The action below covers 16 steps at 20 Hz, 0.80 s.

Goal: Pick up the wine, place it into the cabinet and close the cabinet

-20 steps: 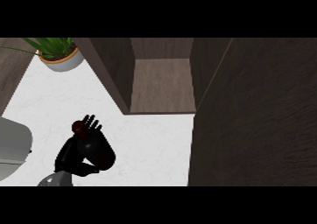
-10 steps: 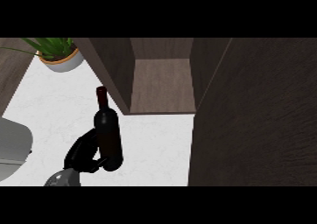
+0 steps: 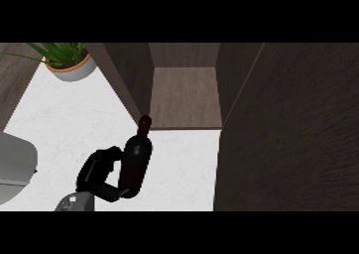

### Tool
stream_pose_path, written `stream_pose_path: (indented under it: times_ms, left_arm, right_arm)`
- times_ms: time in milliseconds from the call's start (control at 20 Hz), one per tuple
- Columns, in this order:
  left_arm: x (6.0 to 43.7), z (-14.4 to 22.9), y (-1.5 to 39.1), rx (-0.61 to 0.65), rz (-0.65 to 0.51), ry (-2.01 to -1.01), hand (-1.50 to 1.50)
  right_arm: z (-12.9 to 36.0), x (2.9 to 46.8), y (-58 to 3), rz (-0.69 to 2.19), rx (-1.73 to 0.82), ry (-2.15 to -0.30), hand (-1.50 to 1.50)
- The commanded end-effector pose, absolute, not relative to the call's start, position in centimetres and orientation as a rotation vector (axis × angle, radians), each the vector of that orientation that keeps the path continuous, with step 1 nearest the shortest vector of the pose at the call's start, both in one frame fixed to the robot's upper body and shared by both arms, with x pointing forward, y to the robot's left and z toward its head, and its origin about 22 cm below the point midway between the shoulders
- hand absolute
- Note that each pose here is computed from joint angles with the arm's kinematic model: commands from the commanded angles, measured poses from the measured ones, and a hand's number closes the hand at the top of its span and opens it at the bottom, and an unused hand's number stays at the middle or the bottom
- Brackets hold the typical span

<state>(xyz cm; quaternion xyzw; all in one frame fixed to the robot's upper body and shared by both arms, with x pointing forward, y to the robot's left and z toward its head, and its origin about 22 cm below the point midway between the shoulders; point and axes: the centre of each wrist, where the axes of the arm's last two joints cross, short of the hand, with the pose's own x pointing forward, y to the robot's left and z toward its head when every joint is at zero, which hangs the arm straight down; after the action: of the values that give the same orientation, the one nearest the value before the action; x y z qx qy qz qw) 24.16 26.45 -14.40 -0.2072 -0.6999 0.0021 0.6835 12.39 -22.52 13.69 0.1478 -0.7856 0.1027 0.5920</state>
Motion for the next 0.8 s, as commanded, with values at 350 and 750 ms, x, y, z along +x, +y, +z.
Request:
stream_pose_path:
  times_ms: [350, 750]
  left_arm:
    - [25.7, -11.9, 27.4, -0.004, -0.066, -1.766, 1.50]
    - [26.5, -8.7, 23.0, 0.013, -0.094, -1.709, 1.50]
  right_arm:
    - [16.3, 9.5, -22.7, 0.245, 0.369, -1.875, -1.50]
    - [15.6, 10.7, -23.2, 0.229, 0.362, -1.866, -1.50]
